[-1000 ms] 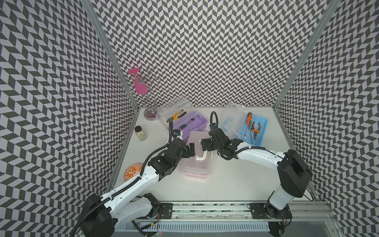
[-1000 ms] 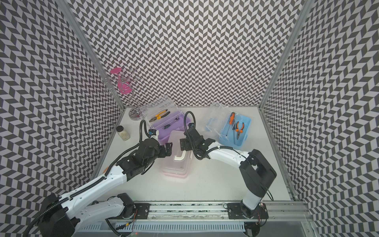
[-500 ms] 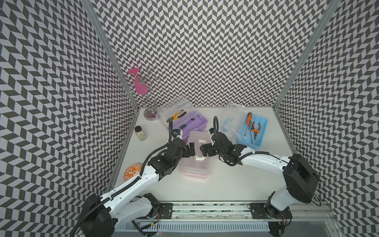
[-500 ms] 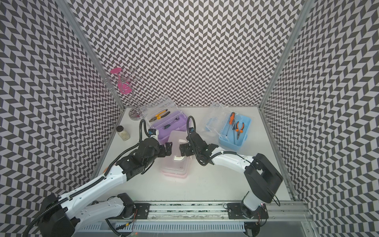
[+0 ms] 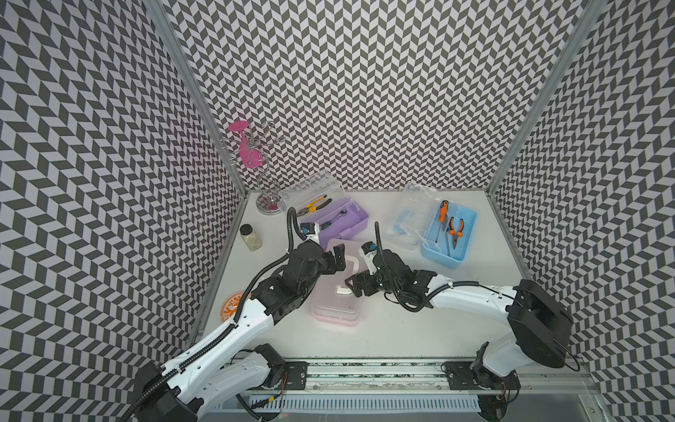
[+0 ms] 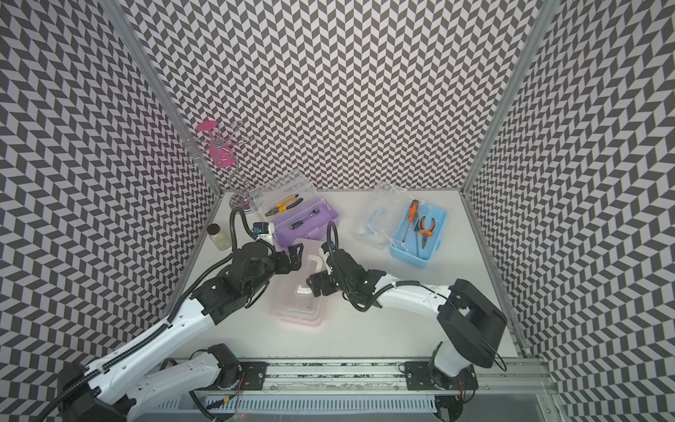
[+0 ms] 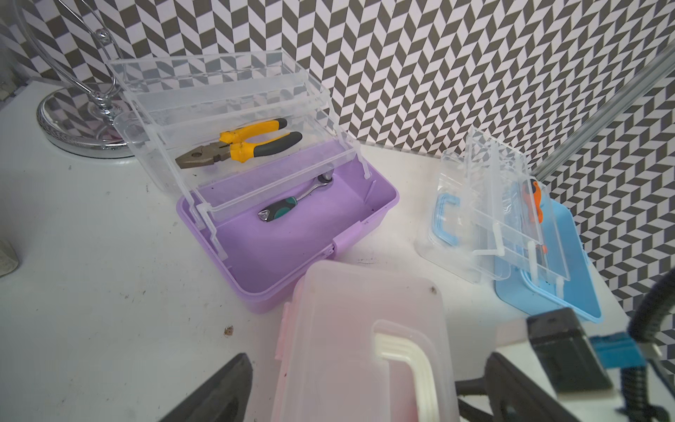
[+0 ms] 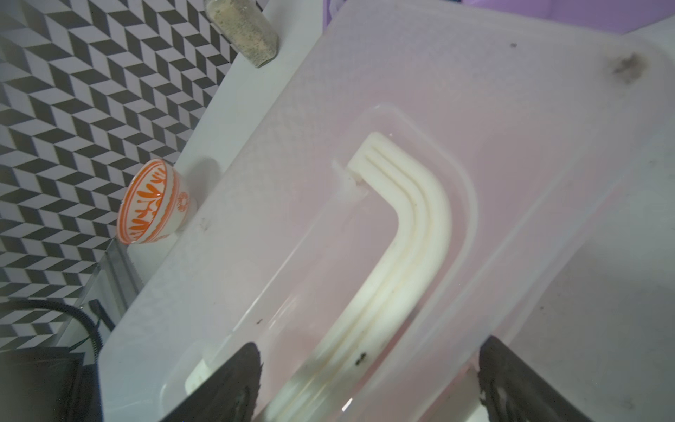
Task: Close toolboxes
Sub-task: Move the toolbox to the center of the board.
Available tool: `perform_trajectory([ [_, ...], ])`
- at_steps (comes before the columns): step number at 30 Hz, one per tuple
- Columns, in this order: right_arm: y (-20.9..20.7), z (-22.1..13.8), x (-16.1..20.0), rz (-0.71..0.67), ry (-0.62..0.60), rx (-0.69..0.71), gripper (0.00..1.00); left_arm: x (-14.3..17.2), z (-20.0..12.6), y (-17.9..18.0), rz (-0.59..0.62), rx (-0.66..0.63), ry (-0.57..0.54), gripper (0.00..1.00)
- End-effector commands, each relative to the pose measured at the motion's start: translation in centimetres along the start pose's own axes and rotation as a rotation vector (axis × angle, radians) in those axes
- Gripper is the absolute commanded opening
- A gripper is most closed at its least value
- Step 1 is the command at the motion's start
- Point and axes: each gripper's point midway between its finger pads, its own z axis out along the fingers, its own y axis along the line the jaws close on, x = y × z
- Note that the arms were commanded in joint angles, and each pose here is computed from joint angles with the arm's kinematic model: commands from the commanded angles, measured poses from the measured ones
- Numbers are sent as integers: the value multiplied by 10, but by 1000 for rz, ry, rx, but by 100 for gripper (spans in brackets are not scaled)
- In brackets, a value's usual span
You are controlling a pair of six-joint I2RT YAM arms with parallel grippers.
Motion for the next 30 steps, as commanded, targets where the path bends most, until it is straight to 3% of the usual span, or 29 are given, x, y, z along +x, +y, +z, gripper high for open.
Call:
perform_trajectory([
  [1, 23, 6, 47, 9, 148, -84, 91, -12, -8, -3, -18, 11, -21, 99],
  [10, 64, 22, 55, -12, 170, -159, 91, -16, -14, -2, -20, 13, -33, 99],
  [30, 85, 65, 4, 86, 19, -162, 85, -32, -24, 3, -18, -14, -90, 100],
])
